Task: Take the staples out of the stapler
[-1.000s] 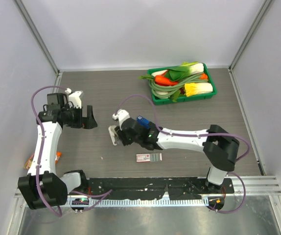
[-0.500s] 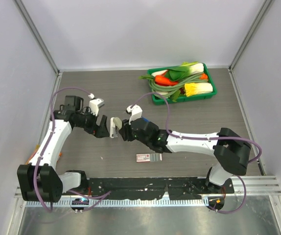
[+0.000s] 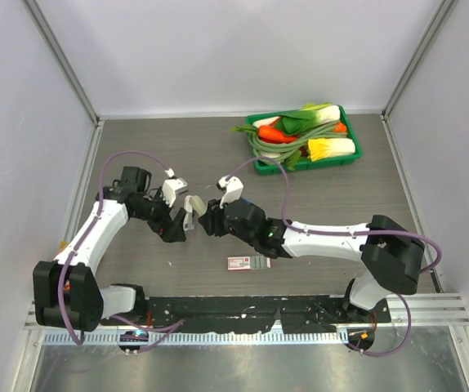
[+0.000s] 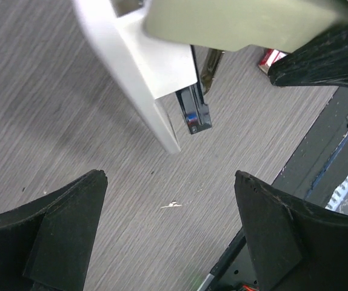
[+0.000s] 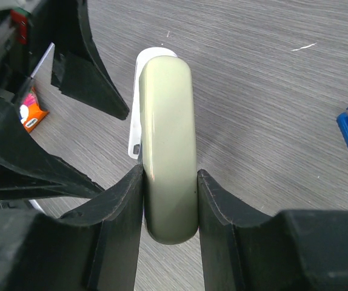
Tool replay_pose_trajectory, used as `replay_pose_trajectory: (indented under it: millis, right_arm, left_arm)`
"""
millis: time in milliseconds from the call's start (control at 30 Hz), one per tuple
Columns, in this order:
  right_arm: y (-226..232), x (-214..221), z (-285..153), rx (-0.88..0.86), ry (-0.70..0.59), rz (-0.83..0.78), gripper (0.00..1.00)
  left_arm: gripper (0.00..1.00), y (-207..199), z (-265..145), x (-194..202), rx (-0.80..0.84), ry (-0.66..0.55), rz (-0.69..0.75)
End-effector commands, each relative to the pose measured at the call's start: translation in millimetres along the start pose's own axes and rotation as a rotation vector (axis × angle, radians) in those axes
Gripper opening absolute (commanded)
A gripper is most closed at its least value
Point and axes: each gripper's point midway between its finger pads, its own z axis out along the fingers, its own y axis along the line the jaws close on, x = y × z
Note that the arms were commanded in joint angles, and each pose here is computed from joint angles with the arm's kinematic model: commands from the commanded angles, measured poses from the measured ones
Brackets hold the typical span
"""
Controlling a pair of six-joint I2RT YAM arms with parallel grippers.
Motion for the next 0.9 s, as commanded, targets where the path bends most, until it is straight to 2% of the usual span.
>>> replay_pose_trajectory:
  millis: [0,167,467,500,600,633,667,700,867]
  right_arm:
    - [21.6,-32.1,-12.5,-0.086,-0.107,0.083,0.01]
    - [23.5,-28.9,-19.7,-0.114,-0.098,0.103,0.01]
    - [28.1,-24.4,-24.6,-0.159,-0.1,0.161,0.01]
    - [29.5,-23.9,-24.6,-0.166,-0.097,0.163,0.01]
    - [31.5,-23.7,-25.9,-0.178,-0.094,0.169,0.01]
    - [32.1,-24.6,-27.0,-0.181,-0.095,0.171,0.01]
    - [31.8,-23.2,-27.5,-0.181,-0.092,0.168,0.01]
    - [30.5,-22.9,-28.3,-0.179,-0.092,0.17,0.01]
    - [25.6,-16.1,-37.5,-0.18,-0.074,0.17,0.01]
  left_arm:
    - [0.91,7.2,11.6,-6.9,-0.03,-0.024,0.078]
    - [0.95,13.0,15.8,-11.7,-0.061,-0.064,0.125]
    - [0.82,1.3,24.6,-11.1,-0.032,-0.063,0.204]
    - [0.79,0.1,25.9,-10.3,-0.025,-0.059,0.205]
    - [0.58,-1.7,30.9,-7.6,-0.012,-0.039,0.21]
    - [0.36,-0.9,31.9,-6.6,-0.013,-0.03,0.215]
    - [0.28,-0.6,33.2,-5.6,-0.011,-0.023,0.216]
    - [0.24,-0.2,34.4,-3.3,-0.008,-0.01,0.212]
    - [0.24,5.6,35.5,-1.9,-0.039,-0.009,0.214]
